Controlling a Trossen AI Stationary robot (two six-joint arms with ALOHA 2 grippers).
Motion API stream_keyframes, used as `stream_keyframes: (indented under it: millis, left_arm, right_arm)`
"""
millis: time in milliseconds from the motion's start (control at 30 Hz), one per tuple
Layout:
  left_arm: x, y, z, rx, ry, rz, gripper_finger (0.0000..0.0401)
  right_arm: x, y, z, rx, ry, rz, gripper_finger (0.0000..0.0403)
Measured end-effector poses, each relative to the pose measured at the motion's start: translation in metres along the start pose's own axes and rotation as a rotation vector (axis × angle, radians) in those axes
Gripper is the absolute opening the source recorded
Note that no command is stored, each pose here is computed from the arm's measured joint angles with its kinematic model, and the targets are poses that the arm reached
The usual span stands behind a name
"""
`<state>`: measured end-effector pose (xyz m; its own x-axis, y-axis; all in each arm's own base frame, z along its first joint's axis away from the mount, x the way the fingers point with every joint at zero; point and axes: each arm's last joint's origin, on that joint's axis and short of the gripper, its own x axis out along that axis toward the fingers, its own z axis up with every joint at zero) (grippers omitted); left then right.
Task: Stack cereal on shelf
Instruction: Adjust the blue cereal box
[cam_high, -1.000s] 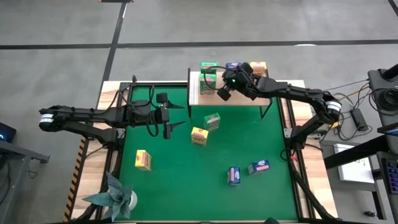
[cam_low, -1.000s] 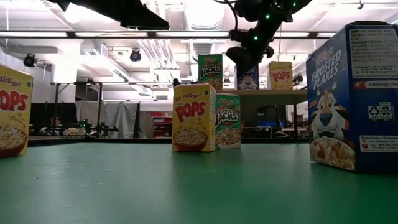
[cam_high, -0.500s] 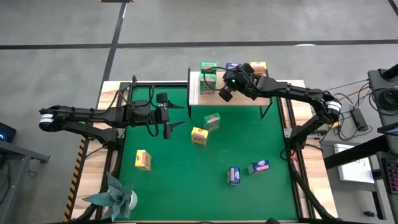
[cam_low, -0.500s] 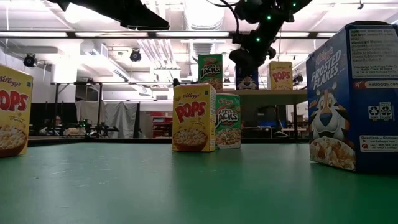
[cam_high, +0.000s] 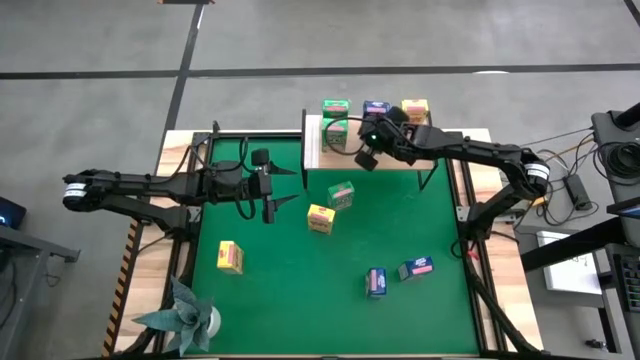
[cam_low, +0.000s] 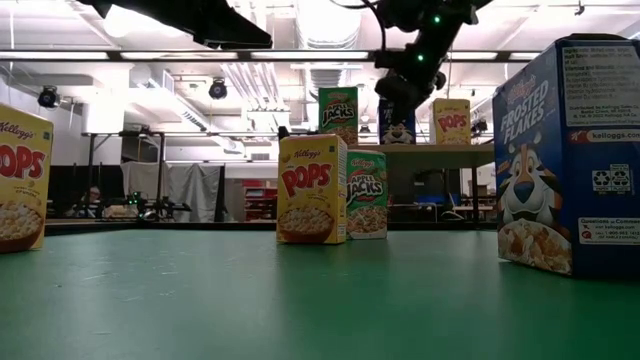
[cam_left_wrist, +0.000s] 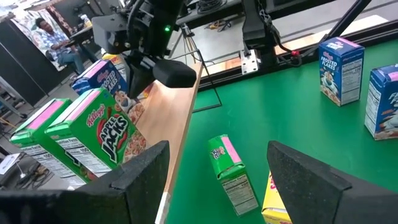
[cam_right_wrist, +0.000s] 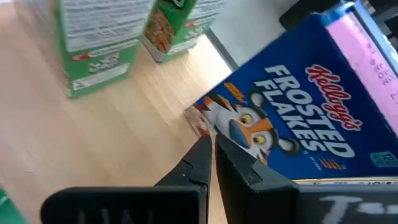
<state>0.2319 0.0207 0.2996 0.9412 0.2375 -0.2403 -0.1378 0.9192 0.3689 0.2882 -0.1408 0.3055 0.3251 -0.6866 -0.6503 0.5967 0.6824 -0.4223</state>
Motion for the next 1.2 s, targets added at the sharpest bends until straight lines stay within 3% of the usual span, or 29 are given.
stream_keyframes:
  millis: [333,667,1200]
  left_arm:
    - [0.0,0.0,0.0,-0.015,-0.001,0.0,0.0254]
    - [0.0,0.0,0.0,-0.015,-0.001,0.0,0.0254]
    - [0.0,0.0,0.0,-0.015,-0.002,0.0,0.0254]
  right_arm:
    - [0.012,-0.021,-0.004,0.004,0.034,-0.047,0.0012]
    - [0.016,-0.017,-0.002,0.036,0.017,0.034,0.0012]
    - [0.035,-0.008,-0.003,-0.034,0.051,-0.017,0.0012]
